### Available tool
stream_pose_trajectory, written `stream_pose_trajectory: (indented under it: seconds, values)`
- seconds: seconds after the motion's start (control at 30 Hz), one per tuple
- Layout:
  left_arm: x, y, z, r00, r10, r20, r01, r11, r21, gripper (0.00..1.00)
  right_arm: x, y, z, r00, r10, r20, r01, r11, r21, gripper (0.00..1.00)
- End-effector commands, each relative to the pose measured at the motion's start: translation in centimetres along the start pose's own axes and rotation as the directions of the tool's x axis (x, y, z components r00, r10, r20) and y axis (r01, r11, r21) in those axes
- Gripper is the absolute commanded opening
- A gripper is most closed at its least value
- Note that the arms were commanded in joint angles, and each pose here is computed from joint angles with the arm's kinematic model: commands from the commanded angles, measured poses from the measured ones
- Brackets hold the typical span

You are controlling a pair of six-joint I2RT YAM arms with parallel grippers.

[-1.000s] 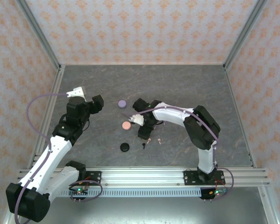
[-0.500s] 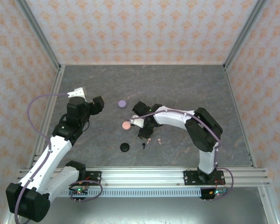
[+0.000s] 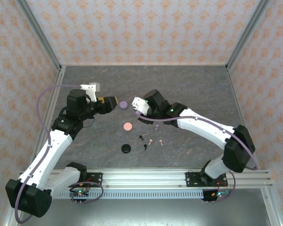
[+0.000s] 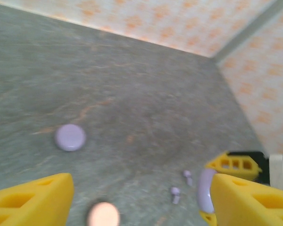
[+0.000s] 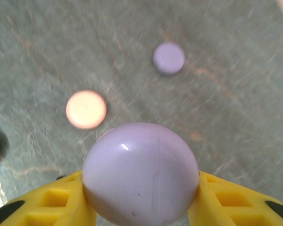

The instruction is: Insert the wireless bluetooth earbuds into the charging case

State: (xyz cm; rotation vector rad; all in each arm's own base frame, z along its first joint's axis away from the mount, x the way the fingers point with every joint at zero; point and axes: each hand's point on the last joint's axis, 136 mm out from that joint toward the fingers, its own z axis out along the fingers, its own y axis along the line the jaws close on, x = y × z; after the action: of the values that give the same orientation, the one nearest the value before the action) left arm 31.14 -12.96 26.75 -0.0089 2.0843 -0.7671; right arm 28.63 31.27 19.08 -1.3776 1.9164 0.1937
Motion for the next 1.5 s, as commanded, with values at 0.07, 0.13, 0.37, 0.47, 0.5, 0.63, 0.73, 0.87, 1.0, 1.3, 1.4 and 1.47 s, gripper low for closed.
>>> stream_pose_trajectory:
  seconds: [0.07,0.13,0.37,0.47,0.5,0.63,0.73,0.87,1.0,1.3,1.4,1.47]
  values:
    - [-0.6,-6.6,-1.3,0.997,0.014,-0.082,0.015,0.942,0.336,0.75,-4.3,-2.1,-3.5,0.985,-0.037,0.17,0.023,0.996,0.083,0.46]
    - [-0.6,-7.5,-1.5,0.995,0.018,-0.096,0.02,0.926,0.377,0.74,-5.4,-2.4,-4.3,0.977,-0.042,0.209,0.023,0.996,0.091,0.46]
    - [0.4,-9.2,-0.9,0.987,0.039,-0.158,0.034,0.901,0.433,0.74,-8.0,-2.7,-6.3,0.951,-0.036,0.306,0.01,0.996,0.085,0.46]
    - [1.0,-9.5,0.2,0.981,0.031,-0.19,0.055,0.901,0.431,0.72,-8.8,-2.6,-7.0,0.94,-0.036,0.338,0.011,0.997,0.076,0.47]
    - [1.2,-9.6,0.6,0.98,0.027,-0.199,0.063,0.9,0.431,0.71,-9.0,-2.5,-7.1,0.939,-0.037,0.343,0.013,0.997,0.073,0.47]
    - [1.4,-9.9,1.8,0.978,0.009,-0.21,0.084,0.899,0.431,0.68,-9.2,-2.4,-7.3,0.936,-0.043,0.349,0.021,0.998,0.067,0.47]
    - [1.3,-9.9,2.6,0.977,-0.008,-0.212,0.099,0.902,0.42,0.65,-9.2,-2.3,-7.4,0.935,-0.045,0.35,0.024,0.998,0.065,0.47]
    - [1.6,-9.9,3.5,0.974,-0.015,-0.225,0.11,0.902,0.418,0.62,-9.3,-2.2,-7.4,0.934,-0.041,0.355,0.023,0.998,0.055,0.47]
    - [2.1,-10.2,4.0,0.969,-0.011,-0.248,0.118,0.899,0.422,0.55,-9.3,-2.1,-7.3,0.934,-0.038,0.356,0.021,0.998,0.051,0.47]
    - [2.6,-10.2,3.6,0.964,0.016,-0.265,0.102,0.9,0.424,0.34,-8.9,-2.3,-6.7,0.945,-0.027,0.325,0.009,0.998,0.058,0.48]
    - [2.6,-10.4,3.3,0.963,0.033,-0.266,0.089,0.897,0.433,0.27,-8.5,-2.5,-6.5,0.952,-0.02,0.304,0.003,0.998,0.059,0.49]
    - [2.5,-10.6,3.1,0.964,0.048,-0.261,0.074,0.896,0.439,0.23,-8.3,-2.4,-6.4,0.956,-0.017,0.293,0.002,0.999,0.054,0.51]
